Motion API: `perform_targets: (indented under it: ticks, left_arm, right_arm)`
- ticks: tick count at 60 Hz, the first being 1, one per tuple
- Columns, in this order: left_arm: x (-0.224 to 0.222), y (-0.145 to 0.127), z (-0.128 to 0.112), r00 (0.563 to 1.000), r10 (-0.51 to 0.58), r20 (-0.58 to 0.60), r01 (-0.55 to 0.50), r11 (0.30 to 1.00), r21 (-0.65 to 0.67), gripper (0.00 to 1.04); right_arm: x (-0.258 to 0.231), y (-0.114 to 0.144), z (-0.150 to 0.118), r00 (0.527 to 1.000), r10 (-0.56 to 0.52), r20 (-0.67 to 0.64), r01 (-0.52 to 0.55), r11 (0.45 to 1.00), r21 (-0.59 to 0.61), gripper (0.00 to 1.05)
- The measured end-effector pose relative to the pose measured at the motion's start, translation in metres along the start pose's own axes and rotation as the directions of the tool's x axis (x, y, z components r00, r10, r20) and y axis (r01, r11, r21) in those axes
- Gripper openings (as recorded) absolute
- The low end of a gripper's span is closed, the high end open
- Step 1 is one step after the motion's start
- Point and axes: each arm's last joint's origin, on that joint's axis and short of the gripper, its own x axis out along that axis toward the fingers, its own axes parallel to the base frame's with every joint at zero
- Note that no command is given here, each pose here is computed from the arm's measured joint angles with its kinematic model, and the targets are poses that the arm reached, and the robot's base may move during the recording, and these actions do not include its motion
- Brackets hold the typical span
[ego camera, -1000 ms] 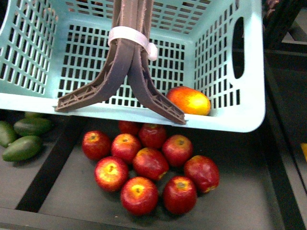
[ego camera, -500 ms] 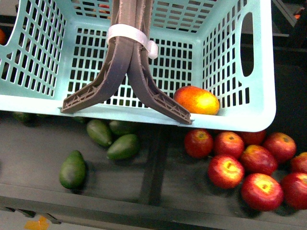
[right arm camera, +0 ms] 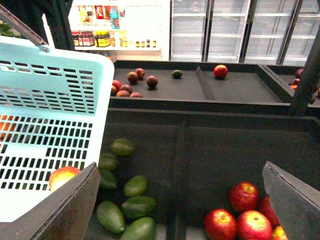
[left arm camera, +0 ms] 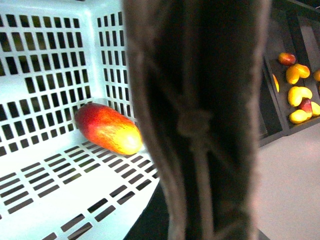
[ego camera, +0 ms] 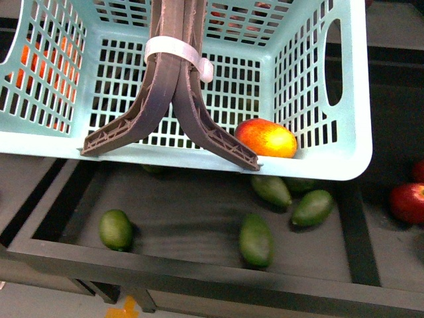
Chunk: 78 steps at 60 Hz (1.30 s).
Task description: Pick mango and avocado into basket
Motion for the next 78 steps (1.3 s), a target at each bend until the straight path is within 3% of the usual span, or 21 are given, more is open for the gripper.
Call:
perform_targets:
  ticks: [62,68,78]
  left_arm:
    - [0.0,0.001,0.001,1.0,0.007,0.004,-0.007,1.0,-0.002,0.06]
    - [0.001,-0.002,-0.001,1.0,-0.023,-0.009,0.023,1.0,0.0,0.06]
    - [0.001,-0.002,-0.001,1.0,-0.006,-0.003,0.006,1.0,0.001,0.06]
  right_arm:
    - [0.0,0.0,0.0,1.0,0.0,-0.002,0.0,1.0,0.0,0.97]
    - [0.006,-0.004,0.0,0.987,-0.108,-0.117,0.123,0.983,0.136,0.97]
    - [0.04,-0.026,0.031,0.969,-0.215,-0.121,0.237,0.947,0.216,0.97]
